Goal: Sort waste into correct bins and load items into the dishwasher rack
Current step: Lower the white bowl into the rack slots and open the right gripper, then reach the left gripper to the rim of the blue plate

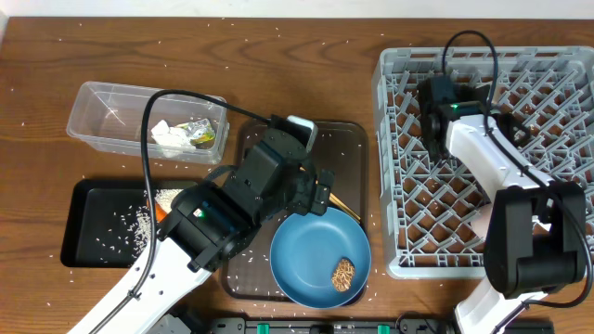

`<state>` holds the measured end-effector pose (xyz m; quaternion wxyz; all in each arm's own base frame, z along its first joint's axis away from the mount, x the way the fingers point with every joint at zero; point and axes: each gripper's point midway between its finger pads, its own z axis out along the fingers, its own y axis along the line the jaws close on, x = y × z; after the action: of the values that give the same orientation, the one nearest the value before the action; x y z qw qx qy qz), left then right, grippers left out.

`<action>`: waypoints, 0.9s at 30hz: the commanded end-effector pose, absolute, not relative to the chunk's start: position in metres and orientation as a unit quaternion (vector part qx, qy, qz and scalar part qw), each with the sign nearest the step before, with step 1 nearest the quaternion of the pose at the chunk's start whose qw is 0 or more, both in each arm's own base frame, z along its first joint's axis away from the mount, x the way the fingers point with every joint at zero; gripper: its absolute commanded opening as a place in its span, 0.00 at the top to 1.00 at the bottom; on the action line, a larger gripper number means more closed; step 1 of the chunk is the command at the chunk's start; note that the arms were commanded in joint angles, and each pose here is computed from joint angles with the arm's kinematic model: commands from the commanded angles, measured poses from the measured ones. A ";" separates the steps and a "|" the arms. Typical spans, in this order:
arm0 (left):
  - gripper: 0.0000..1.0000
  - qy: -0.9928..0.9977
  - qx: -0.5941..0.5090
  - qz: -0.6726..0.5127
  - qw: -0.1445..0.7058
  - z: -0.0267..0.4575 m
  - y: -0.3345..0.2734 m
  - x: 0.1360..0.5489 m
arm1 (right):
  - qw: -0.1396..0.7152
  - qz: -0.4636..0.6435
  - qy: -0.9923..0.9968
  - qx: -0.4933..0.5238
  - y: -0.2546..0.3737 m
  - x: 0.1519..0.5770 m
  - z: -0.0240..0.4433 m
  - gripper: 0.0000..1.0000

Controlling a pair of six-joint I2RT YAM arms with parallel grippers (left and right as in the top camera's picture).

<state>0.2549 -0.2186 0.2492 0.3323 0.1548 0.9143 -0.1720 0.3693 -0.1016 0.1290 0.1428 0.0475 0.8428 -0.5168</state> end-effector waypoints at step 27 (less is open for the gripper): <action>0.02 0.923 0.173 -0.087 0.332 0.240 -0.187 0.258 | 0.315 0.076 0.946 0.016 0.063 0.346 0.221 0.15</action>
<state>0.2507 -0.2002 0.2366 0.3177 0.1784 0.9236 -0.1190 0.3543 0.0457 0.2015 0.3004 0.0102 0.9535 0.0211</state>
